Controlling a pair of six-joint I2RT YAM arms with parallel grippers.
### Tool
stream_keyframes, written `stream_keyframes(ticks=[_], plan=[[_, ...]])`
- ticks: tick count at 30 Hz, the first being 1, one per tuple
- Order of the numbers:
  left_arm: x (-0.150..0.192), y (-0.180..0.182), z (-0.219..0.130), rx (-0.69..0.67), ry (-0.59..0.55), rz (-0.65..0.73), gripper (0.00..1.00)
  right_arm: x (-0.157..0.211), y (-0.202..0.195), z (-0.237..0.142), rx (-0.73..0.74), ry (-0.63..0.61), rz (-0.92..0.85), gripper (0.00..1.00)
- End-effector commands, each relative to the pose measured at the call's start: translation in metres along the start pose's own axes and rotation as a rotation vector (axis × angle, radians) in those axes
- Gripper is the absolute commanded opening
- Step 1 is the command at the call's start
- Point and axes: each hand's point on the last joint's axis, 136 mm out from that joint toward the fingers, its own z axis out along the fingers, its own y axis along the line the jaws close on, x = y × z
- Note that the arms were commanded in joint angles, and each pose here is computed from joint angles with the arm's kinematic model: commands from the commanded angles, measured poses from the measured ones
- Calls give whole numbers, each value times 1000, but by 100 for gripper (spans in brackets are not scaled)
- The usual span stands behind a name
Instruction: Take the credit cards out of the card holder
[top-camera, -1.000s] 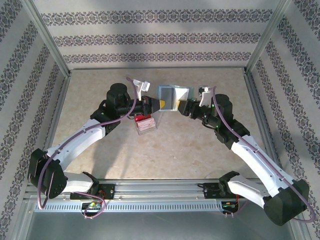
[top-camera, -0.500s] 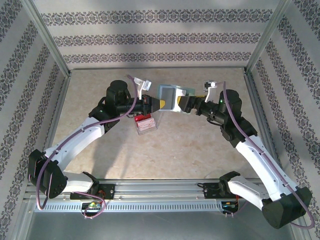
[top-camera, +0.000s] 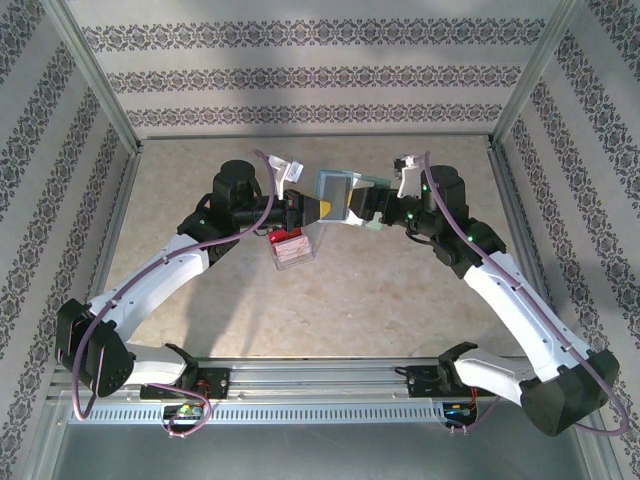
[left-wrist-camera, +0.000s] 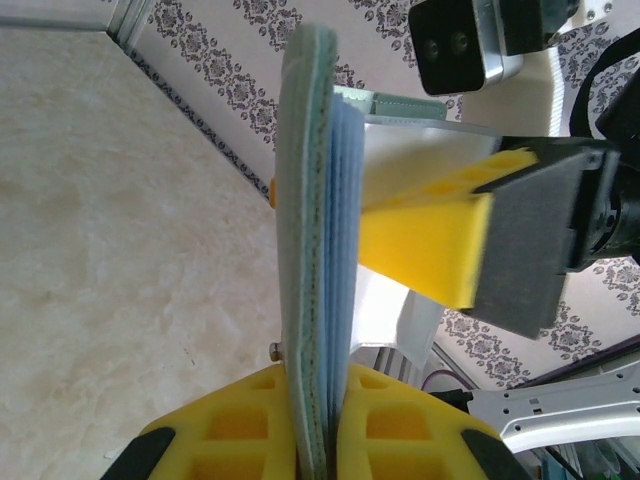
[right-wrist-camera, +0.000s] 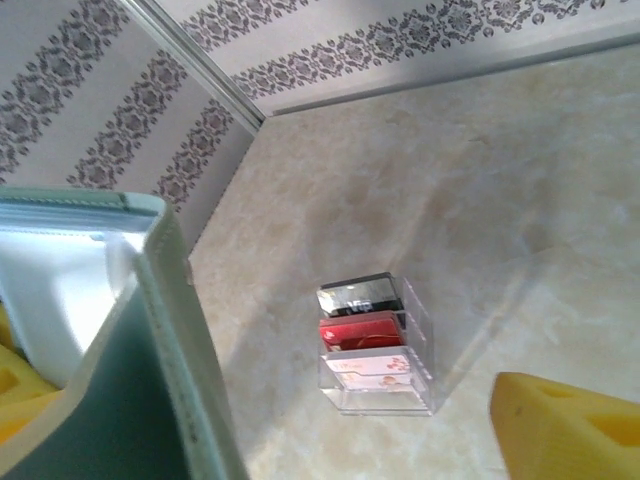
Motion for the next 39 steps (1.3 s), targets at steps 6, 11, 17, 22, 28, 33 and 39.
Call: stream_keyframes(ticks=[6,11,17,22,28,33,39], plan=[[-13,-13,-1,19,-21,61,4,1,-4,-10,23,-21,-9,68],[-13,-13,0,21,-24,66,4,2,-6,-14,-22,-43,17,53],[-12,-11,-1,10,-22,70,4,3,-1,-14,-93,-52,20,44],[-15,-7,0,-4,-42,71,4,7,5,-10,-170,-59,18,42],[-16,-3,3,0,-41,62,5,8,6,-11,-228,-89,2,28],[-17,-5,5,22,-46,54,8,4,9,-12,-276,-122,5,19],[-18,-8,7,49,-47,46,12,4,7,-8,-285,-128,31,12]])
